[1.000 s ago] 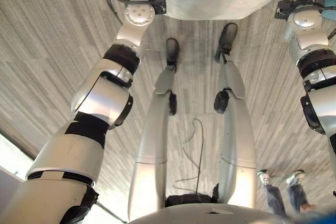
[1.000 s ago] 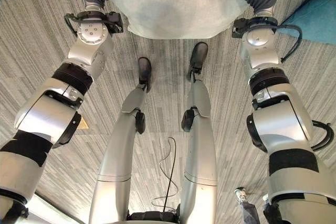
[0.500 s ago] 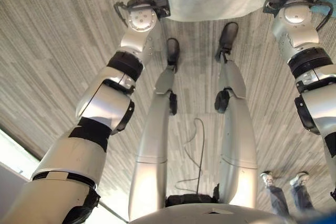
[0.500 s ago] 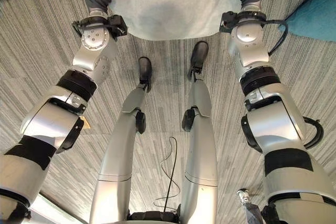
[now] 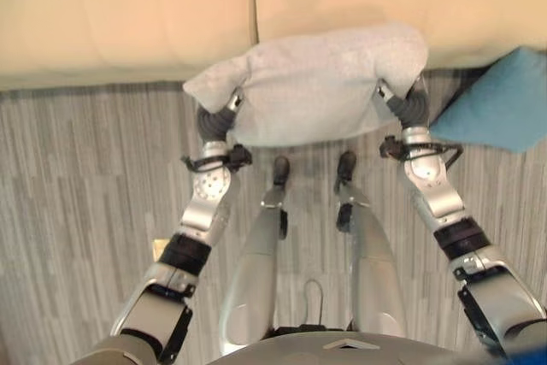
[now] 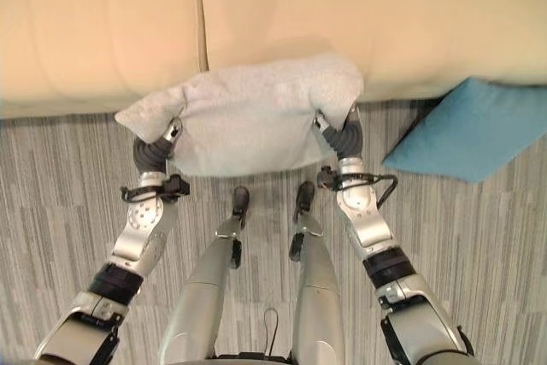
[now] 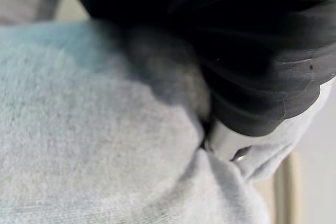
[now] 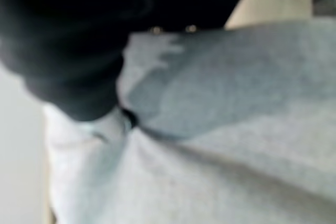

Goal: Pick up all the scattered cushions and arrange them neatly on the sofa.

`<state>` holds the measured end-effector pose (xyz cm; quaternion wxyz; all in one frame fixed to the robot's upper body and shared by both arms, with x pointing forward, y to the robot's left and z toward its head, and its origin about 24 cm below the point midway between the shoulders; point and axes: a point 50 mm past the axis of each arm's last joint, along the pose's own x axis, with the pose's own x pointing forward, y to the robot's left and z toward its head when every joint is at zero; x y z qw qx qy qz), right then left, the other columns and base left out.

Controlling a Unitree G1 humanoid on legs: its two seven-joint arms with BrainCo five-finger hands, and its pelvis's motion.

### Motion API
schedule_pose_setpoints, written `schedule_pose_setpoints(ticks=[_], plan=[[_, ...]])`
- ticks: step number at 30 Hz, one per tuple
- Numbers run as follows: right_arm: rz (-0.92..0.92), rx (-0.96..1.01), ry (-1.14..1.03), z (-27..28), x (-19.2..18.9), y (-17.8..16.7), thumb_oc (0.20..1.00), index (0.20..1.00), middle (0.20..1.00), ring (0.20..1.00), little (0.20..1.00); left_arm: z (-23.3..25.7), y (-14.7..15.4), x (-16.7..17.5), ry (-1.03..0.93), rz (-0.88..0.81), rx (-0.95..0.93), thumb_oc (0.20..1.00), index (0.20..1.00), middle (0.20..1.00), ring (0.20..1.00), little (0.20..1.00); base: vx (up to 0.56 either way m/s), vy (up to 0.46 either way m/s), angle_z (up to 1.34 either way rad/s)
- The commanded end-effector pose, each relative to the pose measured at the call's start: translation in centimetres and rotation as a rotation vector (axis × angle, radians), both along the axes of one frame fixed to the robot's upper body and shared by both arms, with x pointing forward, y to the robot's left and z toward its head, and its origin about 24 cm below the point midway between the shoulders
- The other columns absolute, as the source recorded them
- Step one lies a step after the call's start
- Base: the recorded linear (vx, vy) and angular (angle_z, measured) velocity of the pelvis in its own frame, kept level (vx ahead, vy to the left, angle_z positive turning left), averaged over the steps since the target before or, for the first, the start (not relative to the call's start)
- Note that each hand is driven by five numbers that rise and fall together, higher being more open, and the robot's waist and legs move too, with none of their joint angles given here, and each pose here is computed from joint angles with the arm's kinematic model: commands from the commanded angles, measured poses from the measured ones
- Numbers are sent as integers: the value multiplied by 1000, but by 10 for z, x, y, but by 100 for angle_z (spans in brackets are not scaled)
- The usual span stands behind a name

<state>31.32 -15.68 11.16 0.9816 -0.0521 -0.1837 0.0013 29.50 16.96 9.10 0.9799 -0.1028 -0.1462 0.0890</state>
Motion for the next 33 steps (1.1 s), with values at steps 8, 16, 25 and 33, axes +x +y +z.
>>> schedule_pose_setpoints(ticks=[8,16,25,33], plan=[[216,-4,-92,4,-31,21,200,200,200,200,200,24,-14,-25,-185,-200,64,200,200,200,200,200,146,9,12],[197,-6,-3,-16,-39,11,200,200,200,200,200,4,-3,-43,-94,-205,120,200,200,200,200,200,137,116,-7],[178,-19,19,-21,-43,5,200,200,200,200,200,-5,-4,-46,-43,-224,151,200,200,200,200,200,146,11,-9],[54,16,60,-32,-60,-26,200,200,200,200,200,-7,-24,-42,-35,-308,101,200,200,200,200,200,157,-199,121]])
